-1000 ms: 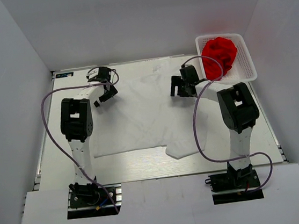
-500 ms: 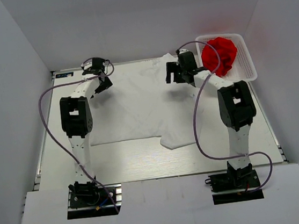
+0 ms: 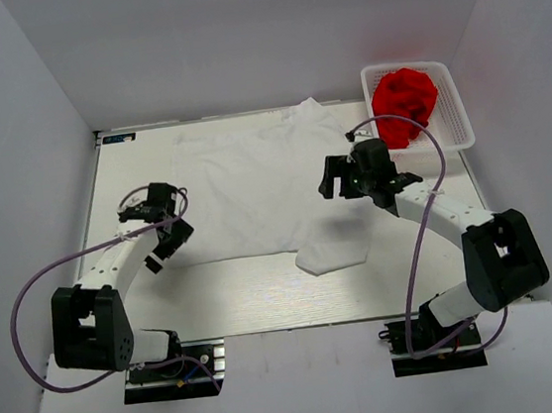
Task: Fold and stack the t-shirts
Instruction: Grap the side of the flattened tshirt closest away from the robot with both arms
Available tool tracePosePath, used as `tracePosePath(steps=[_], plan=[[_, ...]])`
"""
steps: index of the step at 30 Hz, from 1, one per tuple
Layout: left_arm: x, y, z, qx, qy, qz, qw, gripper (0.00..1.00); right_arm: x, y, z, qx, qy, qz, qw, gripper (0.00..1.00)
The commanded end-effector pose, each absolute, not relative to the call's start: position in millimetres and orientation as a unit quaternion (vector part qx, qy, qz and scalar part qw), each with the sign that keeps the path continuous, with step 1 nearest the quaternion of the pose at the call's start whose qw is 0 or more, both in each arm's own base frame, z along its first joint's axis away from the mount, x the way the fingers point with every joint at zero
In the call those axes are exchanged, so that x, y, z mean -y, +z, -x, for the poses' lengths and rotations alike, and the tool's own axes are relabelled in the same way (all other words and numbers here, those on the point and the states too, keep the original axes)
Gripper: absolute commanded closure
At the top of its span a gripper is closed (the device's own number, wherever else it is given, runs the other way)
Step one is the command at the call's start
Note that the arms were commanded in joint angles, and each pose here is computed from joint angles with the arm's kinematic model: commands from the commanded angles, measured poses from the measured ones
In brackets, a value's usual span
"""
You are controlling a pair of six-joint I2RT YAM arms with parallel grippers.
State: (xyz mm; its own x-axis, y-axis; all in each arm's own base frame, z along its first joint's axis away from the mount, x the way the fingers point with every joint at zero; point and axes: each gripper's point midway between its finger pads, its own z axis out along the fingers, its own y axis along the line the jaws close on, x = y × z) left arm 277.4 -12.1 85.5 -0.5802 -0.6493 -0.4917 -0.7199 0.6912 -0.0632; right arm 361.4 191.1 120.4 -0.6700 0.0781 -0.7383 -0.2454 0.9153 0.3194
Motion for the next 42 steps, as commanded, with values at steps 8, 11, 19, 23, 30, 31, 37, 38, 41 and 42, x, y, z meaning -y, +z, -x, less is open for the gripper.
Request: tracePosePath(steps=[8, 11, 19, 23, 30, 31, 37, 38, 41, 42], plan=[[-5, 47, -247, -0.874, 0.127, 0.427, 0.196, 0.00, -179, 102, -302, -0.911, 0.198, 0.055, 0.359, 0.10], [-5, 40, -248, -0.875, 0.133, 0.425, 0.188, 0.00, -173, 90, -288, -0.923, 0.184, 0.061, 0.332, 0.10], [-9, 19, -249, -0.868, 0.129, 0.444, 0.184, 0.27, -154, 63, -229, -0.953, 0.139, 0.078, 0.259, 0.10], [-4, 16, -259, -0.879, 0.107, 0.420, 0.196, 0.47, -154, 51, -203, -0.960, 0.135, 0.088, 0.230, 0.10], [2, -4, -255, -0.894, 0.106, 0.402, 0.166, 1.00, -167, 36, -195, -0.961, 0.128, 0.101, 0.222, 0.11], [3, -7, -253, -0.896, 0.105, 0.401, 0.157, 1.00, -171, 38, -194, -0.960, 0.129, 0.110, 0.224, 0.11], [3, -2, -255, -0.896, 0.094, 0.396, 0.178, 1.00, -167, 27, -189, -0.965, 0.101, 0.091, 0.222, 0.18], [3, 2, -257, -0.895, 0.090, 0.396, 0.184, 1.00, -169, 27, -191, -0.965, 0.104, 0.085, 0.226, 0.20], [4, 8, -260, -0.893, 0.084, 0.398, 0.194, 1.00, -173, 23, -194, -0.963, 0.109, 0.068, 0.237, 0.24], [3, 7, -257, -0.894, 0.086, 0.397, 0.191, 1.00, -174, 22, -194, -0.963, 0.109, 0.068, 0.237, 0.26]])
